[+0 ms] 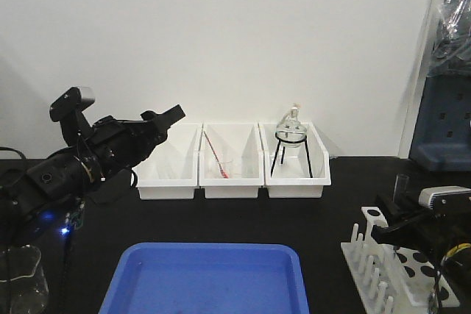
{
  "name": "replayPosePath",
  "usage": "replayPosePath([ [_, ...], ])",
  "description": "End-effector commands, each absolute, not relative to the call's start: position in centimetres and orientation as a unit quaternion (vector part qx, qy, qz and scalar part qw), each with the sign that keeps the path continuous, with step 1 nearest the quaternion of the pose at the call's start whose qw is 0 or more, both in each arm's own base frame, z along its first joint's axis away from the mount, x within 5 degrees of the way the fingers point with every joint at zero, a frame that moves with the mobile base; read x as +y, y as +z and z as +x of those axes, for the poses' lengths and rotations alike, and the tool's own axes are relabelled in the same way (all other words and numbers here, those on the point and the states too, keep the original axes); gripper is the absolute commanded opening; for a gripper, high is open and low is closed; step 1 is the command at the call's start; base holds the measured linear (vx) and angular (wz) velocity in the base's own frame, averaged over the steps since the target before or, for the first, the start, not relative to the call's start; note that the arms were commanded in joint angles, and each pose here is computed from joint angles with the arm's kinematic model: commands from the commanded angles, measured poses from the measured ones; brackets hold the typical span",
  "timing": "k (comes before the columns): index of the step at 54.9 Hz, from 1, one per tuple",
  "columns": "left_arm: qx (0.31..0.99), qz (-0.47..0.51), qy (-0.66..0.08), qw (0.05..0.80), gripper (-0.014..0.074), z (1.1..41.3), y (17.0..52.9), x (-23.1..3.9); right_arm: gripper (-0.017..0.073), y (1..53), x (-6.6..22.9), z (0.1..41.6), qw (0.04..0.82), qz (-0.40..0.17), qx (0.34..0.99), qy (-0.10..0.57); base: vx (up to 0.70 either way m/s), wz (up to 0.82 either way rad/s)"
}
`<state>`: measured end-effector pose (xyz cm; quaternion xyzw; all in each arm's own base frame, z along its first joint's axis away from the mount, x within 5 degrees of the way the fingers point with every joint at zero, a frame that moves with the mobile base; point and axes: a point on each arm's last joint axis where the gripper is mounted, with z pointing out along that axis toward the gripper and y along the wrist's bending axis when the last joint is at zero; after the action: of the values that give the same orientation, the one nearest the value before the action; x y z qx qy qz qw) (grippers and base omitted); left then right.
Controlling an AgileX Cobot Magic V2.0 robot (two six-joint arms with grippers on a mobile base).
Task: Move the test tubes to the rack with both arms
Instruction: 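Lower the tube with the right gripper into a rack hole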
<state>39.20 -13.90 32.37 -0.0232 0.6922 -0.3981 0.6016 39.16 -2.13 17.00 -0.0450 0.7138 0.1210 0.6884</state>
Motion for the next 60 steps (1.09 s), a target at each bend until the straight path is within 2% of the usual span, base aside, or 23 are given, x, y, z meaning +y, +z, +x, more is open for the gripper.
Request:
replayPosePath([
  [1,0.638,-0.012,-0.431,0.638,0.0584,38.1,36.3,-13.7,-0.0011,19.8,-2.1,39.3,0.743,-0.057,0.655,0.125,0.0,0.0],
  [19,0.638,-0.012,-0.431,0.638,0.0584,38.1,36.3,-13.7,0.002,19.0,-2.2,39.5,0.725,-0.053,0.676,0.119,0.0,0.0],
  [30,0.638,-0.015,-0.432,0.638,0.0584,38.1,36.3,-13.7,0.0153,18.6,-2.3,39.5,0.712,-0.051,0.691,0.113,0.0,0.0],
  [46,0.638,-0.015,-0.432,0.638,0.0584,38.1,36.3,-13.7,0.0418,18.7,-2.3,39.5,0.714,-0.05,0.689,0.115,0.0,0.0],
  [52,0.638,-0.015,-0.432,0.638,0.0584,38.1,36.3,-13.7,0.0471,19.3,-2.2,39.4,0.737,-0.051,0.662,0.124,0.0,0.0],
  [60,0.64,-0.016,-0.431,0.635,0.0584,38.2,36.0,-13.8,0.048,20.9,-2.3,39.1,0.79,-0.052,0.599,0.123,0.0,0.0],
])
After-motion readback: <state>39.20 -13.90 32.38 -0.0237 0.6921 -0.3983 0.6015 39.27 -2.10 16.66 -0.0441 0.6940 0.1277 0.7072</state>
